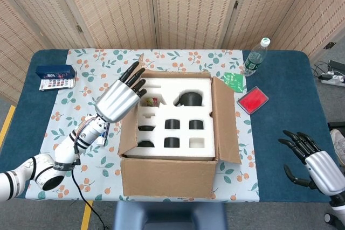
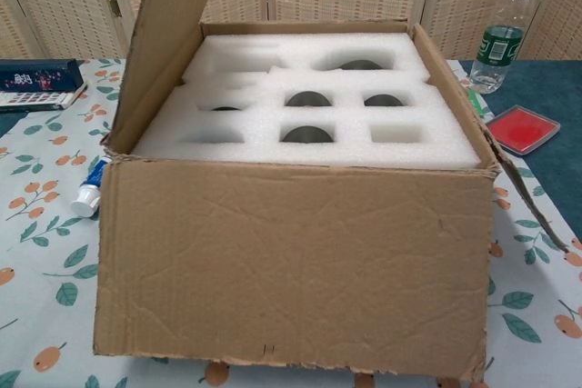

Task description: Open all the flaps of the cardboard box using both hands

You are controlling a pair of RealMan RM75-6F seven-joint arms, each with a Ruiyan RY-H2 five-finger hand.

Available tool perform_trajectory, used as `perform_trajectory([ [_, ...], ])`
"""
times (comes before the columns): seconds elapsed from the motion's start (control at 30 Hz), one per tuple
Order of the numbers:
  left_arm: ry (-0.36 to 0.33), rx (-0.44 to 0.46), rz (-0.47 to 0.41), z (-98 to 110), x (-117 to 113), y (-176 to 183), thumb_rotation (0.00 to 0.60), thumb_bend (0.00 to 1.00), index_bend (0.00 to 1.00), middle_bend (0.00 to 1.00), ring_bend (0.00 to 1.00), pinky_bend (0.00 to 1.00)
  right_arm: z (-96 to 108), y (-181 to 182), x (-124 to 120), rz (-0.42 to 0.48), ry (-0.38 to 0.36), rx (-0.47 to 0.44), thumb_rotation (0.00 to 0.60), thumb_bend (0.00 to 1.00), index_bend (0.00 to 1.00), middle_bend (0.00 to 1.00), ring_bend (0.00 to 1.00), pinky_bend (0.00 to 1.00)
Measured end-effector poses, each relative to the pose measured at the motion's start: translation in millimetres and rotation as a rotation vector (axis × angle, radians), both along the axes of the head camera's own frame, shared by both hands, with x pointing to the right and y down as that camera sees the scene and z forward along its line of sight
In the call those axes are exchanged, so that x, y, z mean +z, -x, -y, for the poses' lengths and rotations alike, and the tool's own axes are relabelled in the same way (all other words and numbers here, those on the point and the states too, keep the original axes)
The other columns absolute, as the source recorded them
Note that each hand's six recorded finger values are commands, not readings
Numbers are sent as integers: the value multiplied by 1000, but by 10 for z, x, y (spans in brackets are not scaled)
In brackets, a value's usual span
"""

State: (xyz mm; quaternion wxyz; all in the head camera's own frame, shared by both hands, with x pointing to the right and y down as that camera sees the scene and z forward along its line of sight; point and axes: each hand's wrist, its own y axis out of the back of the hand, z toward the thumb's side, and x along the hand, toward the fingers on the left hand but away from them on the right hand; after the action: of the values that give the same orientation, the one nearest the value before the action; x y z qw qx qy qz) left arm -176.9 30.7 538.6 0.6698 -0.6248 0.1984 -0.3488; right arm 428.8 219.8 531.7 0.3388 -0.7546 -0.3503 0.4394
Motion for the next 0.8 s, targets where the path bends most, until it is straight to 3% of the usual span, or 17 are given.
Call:
perform_trajectory([
  [0.8,-70,-127,122,295,-203,671,600,1000,551,371,149,86,20,14,40,-12,2,4,417,559,131,85,114,72],
])
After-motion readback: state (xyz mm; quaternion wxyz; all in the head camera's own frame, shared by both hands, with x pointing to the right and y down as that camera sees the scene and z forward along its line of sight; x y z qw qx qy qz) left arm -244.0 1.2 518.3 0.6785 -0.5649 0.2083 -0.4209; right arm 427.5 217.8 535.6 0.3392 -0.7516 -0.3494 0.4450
